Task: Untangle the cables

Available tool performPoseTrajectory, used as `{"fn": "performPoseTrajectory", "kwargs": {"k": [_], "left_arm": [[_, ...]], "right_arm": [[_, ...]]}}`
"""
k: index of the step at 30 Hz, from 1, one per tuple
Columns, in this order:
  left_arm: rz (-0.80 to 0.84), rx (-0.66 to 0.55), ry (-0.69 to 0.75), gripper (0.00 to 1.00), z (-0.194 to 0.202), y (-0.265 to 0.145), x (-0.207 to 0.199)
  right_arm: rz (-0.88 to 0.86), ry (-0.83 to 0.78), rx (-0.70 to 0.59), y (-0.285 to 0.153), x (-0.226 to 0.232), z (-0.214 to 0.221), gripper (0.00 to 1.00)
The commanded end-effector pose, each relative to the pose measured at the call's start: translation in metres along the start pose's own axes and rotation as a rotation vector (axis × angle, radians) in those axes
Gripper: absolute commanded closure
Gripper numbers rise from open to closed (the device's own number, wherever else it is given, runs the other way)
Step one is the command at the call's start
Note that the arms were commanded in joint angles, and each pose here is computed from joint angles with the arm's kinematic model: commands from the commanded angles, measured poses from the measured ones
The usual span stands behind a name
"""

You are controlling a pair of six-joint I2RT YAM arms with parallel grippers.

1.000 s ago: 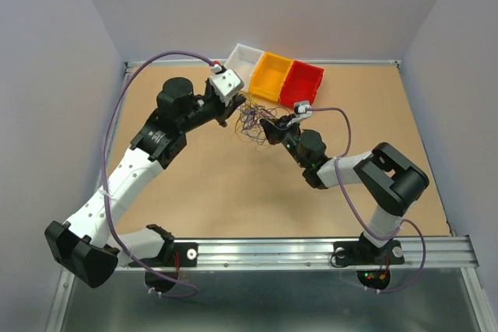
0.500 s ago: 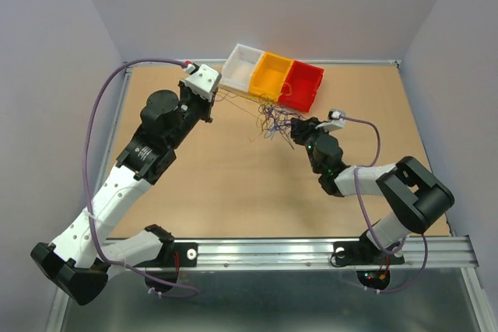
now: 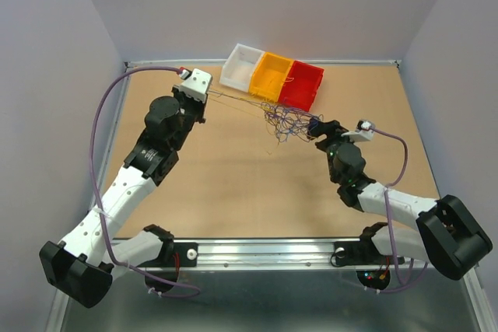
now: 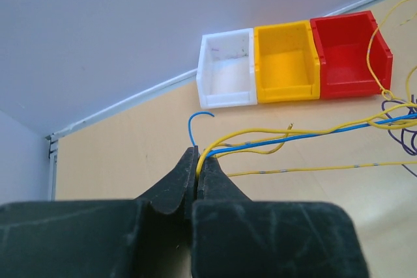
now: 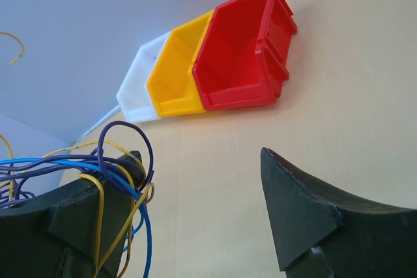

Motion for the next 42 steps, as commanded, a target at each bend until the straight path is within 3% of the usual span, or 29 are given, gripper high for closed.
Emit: {"fn": "performPoseTrajectory", "kwargs": {"k": [1, 8, 13, 18, 24, 27, 30, 32, 33, 36, 38, 40, 42], "left_arm": [[-0.492, -0.325, -0.038, 1.0, -0.077, -0.042, 0.082], [-0.658, -0.342, -0.044, 1.0, -0.072, -0.053, 0.114], [-0.554, -0.273, 0.0, 1.0, -0.053, -0.034, 0.105], [-0.563, -0.206, 0.01, 1.0, -0.038, -0.014, 0.106], [-0.376, -0.18, 0.003, 1.0, -0.024, -0.001, 0.086], [-0.32, -0.163, 0.006, 1.0, -0.018, 0.002, 0.08], [-0.127, -0.142, 0.019, 0.99, -0.004, 0.006, 0.058], [0.034, -0.112, 0.035, 0.89, 0.007, 0.009, 0.039], [0.112, -0.1, 0.044, 0.72, 0.011, 0.01, 0.029], [0.185, -0.066, 0.047, 0.51, 0.019, 0.013, 0.021], [0.254, -0.044, 0.057, 0.4, 0.025, 0.014, 0.013], [0.299, -0.032, 0.066, 0.36, 0.029, 0.014, 0.007], [0.306, -0.015, 0.068, 0.33, 0.033, 0.015, 0.006]], "right_arm": [[0.429, -0.148, -0.003, -0.011, -0.09, 0.011, 0.21], [0.54, -0.079, -0.048, -0.025, -0.113, -0.003, 0.16], [0.479, -0.122, -0.02, -0.025, -0.104, -0.01, 0.16], [0.449, -0.143, -0.008, -0.026, -0.102, -0.011, 0.19], [0.212, -0.187, 0.042, -0.027, -0.077, -0.011, 0.21], [-0.053, -0.24, 0.105, -0.031, -0.049, -0.007, 0.16], [-0.244, -0.225, 0.135, -0.039, -0.026, -0.007, 0.19], [-0.346, -0.213, 0.148, -0.045, -0.013, -0.009, 0.28], [-0.393, -0.211, 0.164, -0.048, -0.009, -0.008, 0.33], [-0.43, -0.208, 0.171, -0.05, -0.004, -0.008, 0.44], [-0.456, -0.208, 0.18, -0.051, -0.001, -0.008, 0.42], [-0.474, -0.211, 0.189, -0.051, 0.002, -0.007, 0.35], [-0.478, -0.215, 0.204, -0.05, 0.002, -0.005, 0.35]]}}
Point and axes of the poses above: each gripper's point midway between its finger pads, its own y axis out along the fingers, its own x axis along the line the jaws close on, z = x × y, the point moved 6 cm from there along -y, back along the fingers, and after that the axes turned 11 degrees about -y, right-handed, at the moved point
